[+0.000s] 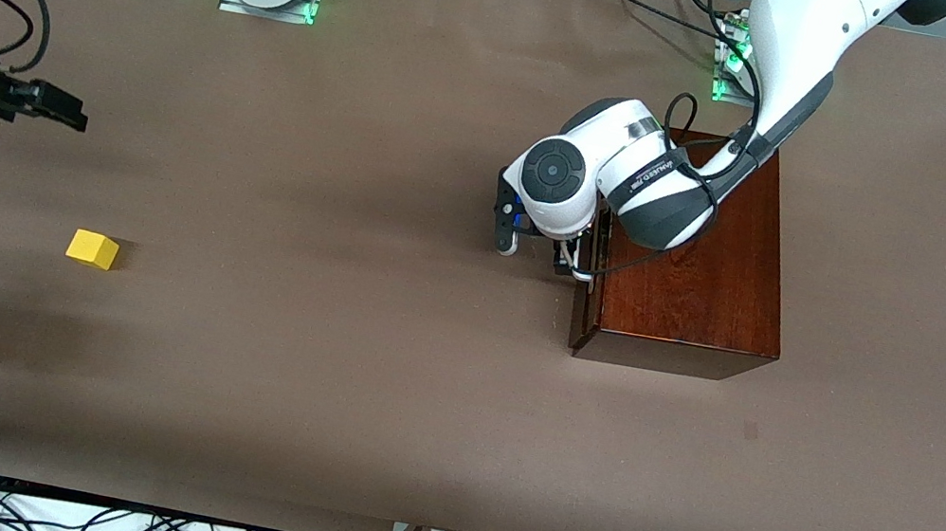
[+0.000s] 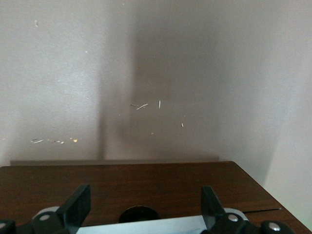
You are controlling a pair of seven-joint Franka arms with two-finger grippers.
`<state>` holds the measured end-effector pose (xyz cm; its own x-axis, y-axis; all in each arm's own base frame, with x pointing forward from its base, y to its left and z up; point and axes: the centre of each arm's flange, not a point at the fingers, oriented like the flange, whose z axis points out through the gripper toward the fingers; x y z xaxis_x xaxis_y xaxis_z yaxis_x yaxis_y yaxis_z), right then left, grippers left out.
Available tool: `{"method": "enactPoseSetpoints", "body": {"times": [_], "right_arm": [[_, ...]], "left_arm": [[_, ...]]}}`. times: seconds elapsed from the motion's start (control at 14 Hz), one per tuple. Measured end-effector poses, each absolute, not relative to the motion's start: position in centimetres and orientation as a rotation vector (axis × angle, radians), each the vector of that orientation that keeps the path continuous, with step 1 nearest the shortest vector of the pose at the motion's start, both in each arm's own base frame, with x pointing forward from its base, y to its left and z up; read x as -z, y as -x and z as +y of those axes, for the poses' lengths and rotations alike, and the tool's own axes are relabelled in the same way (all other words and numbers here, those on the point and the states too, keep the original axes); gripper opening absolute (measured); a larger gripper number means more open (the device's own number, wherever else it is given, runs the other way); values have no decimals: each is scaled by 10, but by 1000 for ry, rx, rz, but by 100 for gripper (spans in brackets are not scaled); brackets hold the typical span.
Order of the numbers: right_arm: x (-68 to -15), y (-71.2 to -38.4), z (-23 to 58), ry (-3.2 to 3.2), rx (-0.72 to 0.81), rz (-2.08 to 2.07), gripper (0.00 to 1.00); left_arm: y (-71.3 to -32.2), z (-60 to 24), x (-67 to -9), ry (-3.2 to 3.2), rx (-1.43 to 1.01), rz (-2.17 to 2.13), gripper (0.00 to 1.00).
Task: Open drawer, take yellow block, close drawer
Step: 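Push the drawer fully shut with the left gripper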
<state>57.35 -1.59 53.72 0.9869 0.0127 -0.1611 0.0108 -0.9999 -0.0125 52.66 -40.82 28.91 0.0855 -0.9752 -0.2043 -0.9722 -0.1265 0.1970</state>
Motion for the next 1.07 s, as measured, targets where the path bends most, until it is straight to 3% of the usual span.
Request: {"method": "enactPoseSetpoints", "body": {"times": [0.36, 1.07], "right_arm": [[-576, -552, 2, 3144, -182, 4, 100], [-571, -553, 0, 3146, -178, 30, 100]], "left_arm": [[-553, -398, -351, -2364, 298, -1907, 100], [-567, -304, -494, -2817, 369, -1253, 100]]}}
